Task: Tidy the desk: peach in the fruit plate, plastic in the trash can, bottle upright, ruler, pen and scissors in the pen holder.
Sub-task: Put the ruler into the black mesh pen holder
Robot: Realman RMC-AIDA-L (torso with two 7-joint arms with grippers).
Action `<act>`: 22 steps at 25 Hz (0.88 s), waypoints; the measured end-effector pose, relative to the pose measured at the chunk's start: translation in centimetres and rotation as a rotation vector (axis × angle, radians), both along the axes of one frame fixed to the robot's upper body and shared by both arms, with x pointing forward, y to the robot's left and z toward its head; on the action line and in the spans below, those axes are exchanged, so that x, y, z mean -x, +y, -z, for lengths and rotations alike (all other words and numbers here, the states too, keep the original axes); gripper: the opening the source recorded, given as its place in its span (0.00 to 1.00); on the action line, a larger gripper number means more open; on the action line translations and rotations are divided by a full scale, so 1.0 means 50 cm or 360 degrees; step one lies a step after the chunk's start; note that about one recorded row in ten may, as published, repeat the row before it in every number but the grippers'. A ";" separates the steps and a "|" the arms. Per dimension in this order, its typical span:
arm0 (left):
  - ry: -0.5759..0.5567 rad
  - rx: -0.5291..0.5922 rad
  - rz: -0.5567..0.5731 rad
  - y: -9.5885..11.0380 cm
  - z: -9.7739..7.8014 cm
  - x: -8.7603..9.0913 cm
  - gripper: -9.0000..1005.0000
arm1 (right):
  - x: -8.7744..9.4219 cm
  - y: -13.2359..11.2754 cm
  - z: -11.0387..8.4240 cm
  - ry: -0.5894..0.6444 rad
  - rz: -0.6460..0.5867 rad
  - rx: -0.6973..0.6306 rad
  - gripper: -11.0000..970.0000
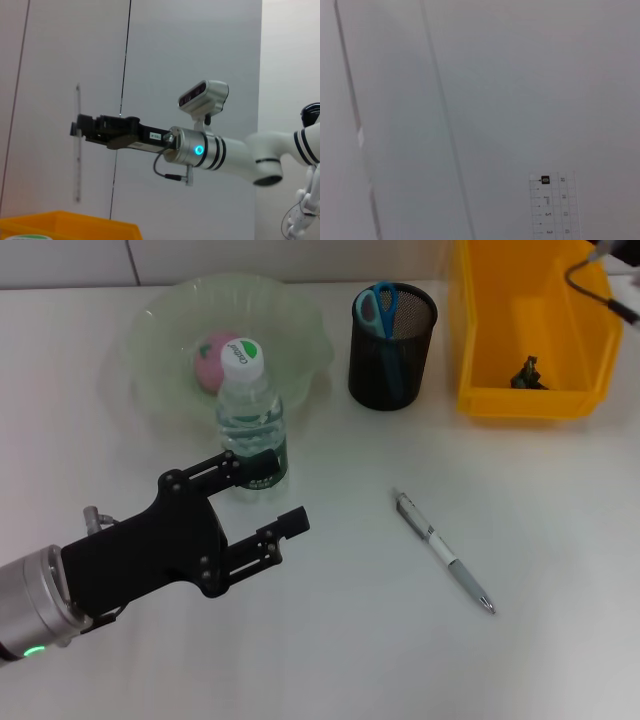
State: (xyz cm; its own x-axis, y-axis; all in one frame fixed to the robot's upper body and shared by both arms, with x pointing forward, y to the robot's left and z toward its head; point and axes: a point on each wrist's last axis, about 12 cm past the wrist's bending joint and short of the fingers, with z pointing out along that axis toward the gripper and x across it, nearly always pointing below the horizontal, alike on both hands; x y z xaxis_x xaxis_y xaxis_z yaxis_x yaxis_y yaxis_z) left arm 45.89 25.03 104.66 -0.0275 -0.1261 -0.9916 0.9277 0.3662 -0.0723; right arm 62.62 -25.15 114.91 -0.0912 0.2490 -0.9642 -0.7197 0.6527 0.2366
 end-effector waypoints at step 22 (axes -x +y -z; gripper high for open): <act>-0.0010 -0.0043 -0.0036 0.007 0.004 -0.002 0.66 | -0.044 0.147 0.092 0.0096 0.0180 0.0291 0.42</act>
